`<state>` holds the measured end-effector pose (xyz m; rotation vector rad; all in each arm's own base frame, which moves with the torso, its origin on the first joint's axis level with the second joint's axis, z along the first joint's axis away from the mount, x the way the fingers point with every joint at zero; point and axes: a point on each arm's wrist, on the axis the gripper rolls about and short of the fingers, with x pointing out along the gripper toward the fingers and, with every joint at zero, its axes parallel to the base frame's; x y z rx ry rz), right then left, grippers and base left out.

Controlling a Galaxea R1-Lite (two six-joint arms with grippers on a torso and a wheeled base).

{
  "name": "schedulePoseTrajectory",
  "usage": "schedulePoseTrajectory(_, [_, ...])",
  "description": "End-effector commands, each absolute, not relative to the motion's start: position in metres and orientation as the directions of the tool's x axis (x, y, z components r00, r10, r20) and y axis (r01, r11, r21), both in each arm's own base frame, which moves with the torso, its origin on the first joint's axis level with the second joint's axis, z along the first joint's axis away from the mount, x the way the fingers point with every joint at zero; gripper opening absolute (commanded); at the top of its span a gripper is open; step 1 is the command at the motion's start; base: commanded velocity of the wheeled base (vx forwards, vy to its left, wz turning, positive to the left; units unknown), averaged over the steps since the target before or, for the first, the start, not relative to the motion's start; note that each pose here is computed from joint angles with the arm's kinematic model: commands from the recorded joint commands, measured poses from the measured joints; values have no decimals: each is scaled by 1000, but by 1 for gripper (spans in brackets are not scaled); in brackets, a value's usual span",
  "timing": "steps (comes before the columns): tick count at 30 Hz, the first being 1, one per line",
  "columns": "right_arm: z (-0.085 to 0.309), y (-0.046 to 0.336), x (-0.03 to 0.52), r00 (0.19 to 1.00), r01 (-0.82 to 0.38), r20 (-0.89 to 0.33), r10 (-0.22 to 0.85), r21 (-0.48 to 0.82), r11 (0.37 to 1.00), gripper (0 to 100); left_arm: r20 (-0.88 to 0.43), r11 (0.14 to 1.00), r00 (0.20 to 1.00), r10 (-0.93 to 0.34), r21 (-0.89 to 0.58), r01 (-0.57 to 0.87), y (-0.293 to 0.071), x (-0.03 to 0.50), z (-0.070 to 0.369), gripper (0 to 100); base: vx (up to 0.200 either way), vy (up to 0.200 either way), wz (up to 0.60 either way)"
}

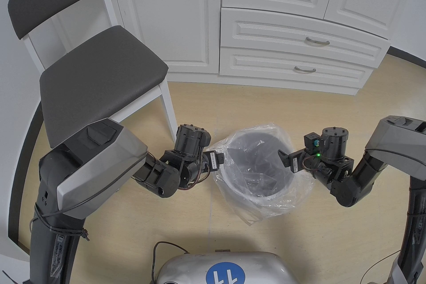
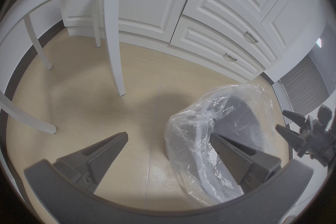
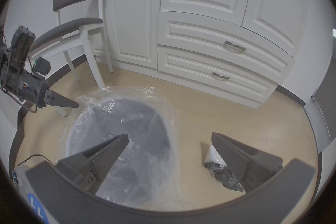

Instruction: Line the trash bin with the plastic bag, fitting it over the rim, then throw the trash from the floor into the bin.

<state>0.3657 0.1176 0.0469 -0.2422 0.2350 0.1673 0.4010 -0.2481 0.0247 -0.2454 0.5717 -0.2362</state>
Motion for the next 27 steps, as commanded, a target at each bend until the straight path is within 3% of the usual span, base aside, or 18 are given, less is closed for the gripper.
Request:
schedulePoseTrajectory(1, [-2,131,400,959,-131,-275,65,-228,965,100,-496,944,819,-288,-293,154,-248,401,28,100,0,0,0])
schedulePoseTrajectory(10, [-28,157,443,983,22,-176,-44,-128,992,100,-495,944,820,-288,-293,154,-249,401,28,100,0,0,0])
schedulePoseTrajectory(14, [-26,173,463,993,78,-87,-80,-20,997,100,-492,943,822,-287,-294,154,-249,401,29,100,0,0,0])
schedulePoseTrajectory(22, [-3,193,473,998,55,12,-58,173,983,100,-475,941,830,-293,-300,160,-250,402,31,100,0,0,0])
schedulePoseTrajectory(27, [-4,195,473,998,51,12,-54,183,982,100,-458,937,837,-299,-308,166,-250,402,32,100,0,0,0])
